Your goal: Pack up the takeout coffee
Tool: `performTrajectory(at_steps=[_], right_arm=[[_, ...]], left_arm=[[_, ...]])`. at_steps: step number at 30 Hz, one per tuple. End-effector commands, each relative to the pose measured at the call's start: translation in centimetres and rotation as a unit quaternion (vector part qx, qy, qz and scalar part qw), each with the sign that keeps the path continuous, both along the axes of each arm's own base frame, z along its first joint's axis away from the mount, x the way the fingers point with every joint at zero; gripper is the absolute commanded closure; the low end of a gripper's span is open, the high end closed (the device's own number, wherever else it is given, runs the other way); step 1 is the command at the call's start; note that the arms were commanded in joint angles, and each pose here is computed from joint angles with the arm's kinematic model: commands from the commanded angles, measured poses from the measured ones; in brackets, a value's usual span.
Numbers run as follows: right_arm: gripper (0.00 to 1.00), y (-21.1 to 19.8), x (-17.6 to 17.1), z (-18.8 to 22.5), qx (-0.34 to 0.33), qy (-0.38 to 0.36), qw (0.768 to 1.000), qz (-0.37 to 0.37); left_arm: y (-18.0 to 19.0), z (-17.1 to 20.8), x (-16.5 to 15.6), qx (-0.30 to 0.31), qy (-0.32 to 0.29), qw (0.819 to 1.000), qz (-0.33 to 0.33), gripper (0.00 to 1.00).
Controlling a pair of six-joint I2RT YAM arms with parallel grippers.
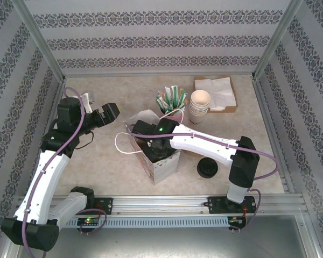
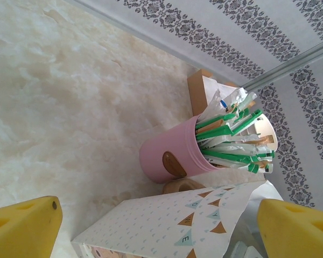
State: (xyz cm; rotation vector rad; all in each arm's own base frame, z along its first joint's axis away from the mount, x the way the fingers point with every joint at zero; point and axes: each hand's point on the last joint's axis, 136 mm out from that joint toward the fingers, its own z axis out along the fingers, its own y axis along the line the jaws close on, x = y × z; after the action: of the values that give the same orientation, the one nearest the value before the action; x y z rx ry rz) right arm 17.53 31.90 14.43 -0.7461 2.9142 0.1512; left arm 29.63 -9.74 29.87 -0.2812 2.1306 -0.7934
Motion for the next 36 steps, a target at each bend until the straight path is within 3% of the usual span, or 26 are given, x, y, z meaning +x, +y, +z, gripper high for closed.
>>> performTrajectory(at_steps=[1,36], right_arm=[[0.51,-0.5,-0.3,-0.9,-0.003,0.014,1.0,-0.008],[0.52,-2.3,-3.8,-8.3,-0.085,0.09,0.992,0.026]], left_arm=[[-0.4,1.1,-0.1,-0.01,-0.006,1.0,-0.008,0.06],[-0.4,1.0,-0.2,-0.01,-0.001,1.0,-0.006,0.06]])
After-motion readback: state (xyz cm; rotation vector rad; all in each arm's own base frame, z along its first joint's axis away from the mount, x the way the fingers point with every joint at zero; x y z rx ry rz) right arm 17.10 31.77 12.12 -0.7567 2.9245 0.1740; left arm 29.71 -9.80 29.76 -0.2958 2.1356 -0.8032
